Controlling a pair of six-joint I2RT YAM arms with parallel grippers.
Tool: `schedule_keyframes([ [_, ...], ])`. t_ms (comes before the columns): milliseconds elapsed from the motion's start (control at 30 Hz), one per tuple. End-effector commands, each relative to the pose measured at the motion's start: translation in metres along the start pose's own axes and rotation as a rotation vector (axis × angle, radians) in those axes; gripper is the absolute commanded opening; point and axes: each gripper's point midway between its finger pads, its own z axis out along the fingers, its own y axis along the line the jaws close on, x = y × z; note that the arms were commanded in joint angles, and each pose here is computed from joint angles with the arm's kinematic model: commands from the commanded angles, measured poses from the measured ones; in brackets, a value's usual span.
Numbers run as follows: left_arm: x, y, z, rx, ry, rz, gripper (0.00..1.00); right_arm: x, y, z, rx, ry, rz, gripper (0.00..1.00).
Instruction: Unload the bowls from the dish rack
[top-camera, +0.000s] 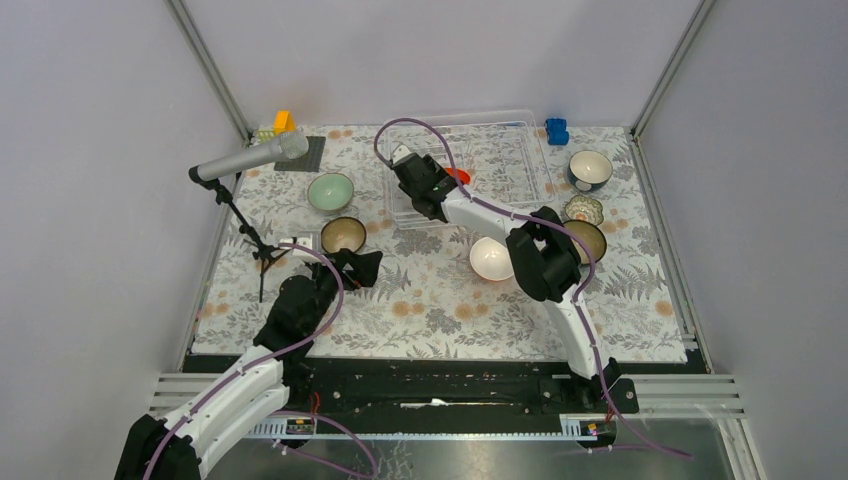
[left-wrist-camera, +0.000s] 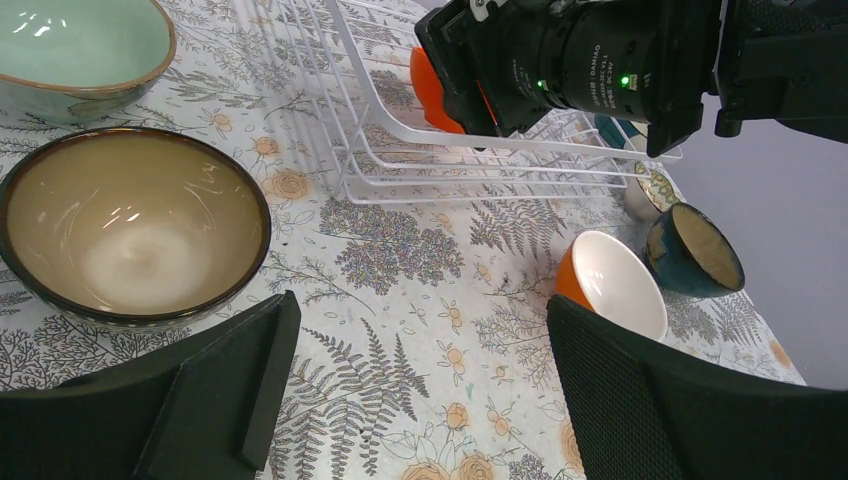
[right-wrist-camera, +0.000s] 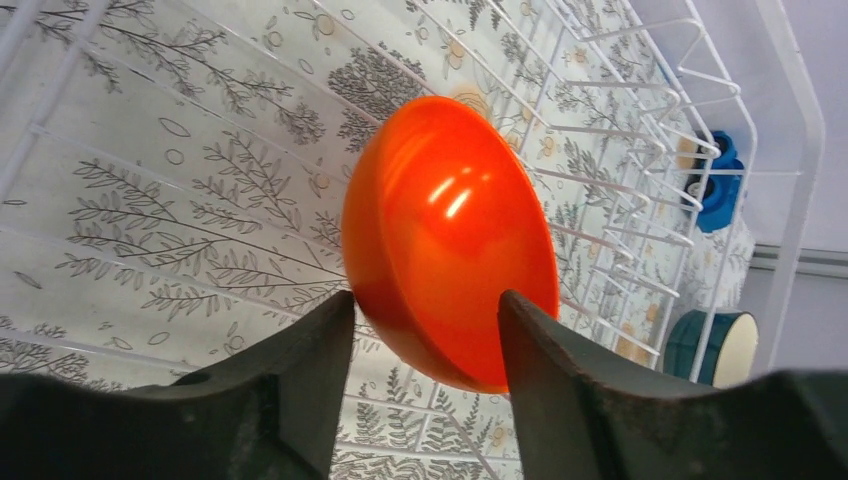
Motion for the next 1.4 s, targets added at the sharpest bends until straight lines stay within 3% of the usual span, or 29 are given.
schedule_keyframes([
  [0, -0.016, -0.008, 0.001, 0.024, -0.055, -0.001, 0.99, 0.0, 0.001, -0.015, -0.044, 0.0, -0.001, 0.57],
  [233, -0.016, -0.008, 0.001, 0.022, -0.056, 0.001, 0.99, -0.003, 0.005, -0.017, -0.072, -0.014, 0.009, 0.37],
  [900, -0.014, -0.008, 0.002, 0.025, -0.047, 0.006, 0.99, -0.065, -0.071, -0.091, 0.004, -0.228, 0.183, 0.08],
  [1100, -0.014, -0.01, 0.003, 0.034, -0.043, 0.008, 0.99, -0.05, -0.092, -0.122, 0.03, -0.183, 0.314, 0.0],
  [1367, -0.014, -0.012, 0.002, 0.047, -0.042, 0.008, 0.99, -0.01, -0.09, -0.17, -0.077, -0.175, 0.514, 0.0],
])
